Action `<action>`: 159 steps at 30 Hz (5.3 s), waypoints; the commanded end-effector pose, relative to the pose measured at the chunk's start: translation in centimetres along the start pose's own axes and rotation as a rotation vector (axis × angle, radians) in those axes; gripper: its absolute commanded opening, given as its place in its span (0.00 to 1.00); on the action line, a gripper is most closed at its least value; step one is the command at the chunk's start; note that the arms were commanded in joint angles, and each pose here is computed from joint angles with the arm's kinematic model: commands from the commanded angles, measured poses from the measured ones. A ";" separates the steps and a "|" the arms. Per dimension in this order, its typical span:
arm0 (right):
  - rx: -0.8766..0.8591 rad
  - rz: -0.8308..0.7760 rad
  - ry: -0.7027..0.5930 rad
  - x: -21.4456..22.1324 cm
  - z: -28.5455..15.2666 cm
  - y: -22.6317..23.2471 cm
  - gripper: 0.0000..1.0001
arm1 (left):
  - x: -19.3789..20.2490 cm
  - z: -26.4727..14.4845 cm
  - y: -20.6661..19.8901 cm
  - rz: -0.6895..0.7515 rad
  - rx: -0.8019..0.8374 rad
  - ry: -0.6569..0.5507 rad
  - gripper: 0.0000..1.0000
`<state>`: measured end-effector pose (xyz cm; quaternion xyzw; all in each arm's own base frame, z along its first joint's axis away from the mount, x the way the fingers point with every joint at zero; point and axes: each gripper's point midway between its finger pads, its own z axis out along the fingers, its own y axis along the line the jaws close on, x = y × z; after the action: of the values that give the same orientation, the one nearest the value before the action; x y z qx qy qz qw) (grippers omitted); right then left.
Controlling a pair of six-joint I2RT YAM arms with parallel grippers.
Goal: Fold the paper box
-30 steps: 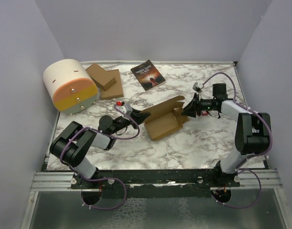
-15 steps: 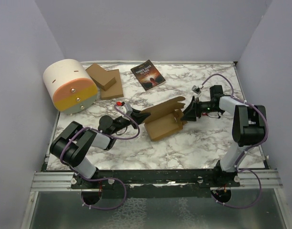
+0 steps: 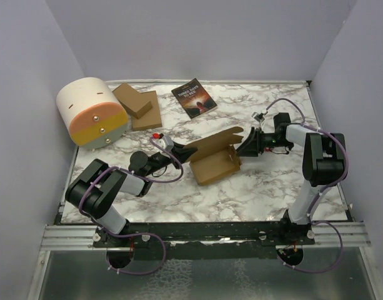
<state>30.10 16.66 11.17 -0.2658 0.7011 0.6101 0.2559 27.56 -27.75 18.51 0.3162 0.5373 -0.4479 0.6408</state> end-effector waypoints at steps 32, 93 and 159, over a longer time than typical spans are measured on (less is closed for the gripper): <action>0.209 0.008 0.033 0.8 -0.6 -3.0 0.44 | -4.3 0.0 -0.9 0.094 0.030 -0.161 0.00; 0.428 -0.563 0.067 -0.2 2.1 -3.3 0.38 | -6.5 1.5 -2.3 0.154 0.027 -0.177 0.00; 0.557 -0.644 0.220 -1.1 2.8 -5.7 0.48 | -3.9 -0.3 0.5 -0.097 -0.164 -0.222 0.00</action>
<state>35.21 19.48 7.25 -0.4487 0.7331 0.2710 0.4334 28.11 -27.60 16.30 0.2013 0.6072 -0.4559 0.6188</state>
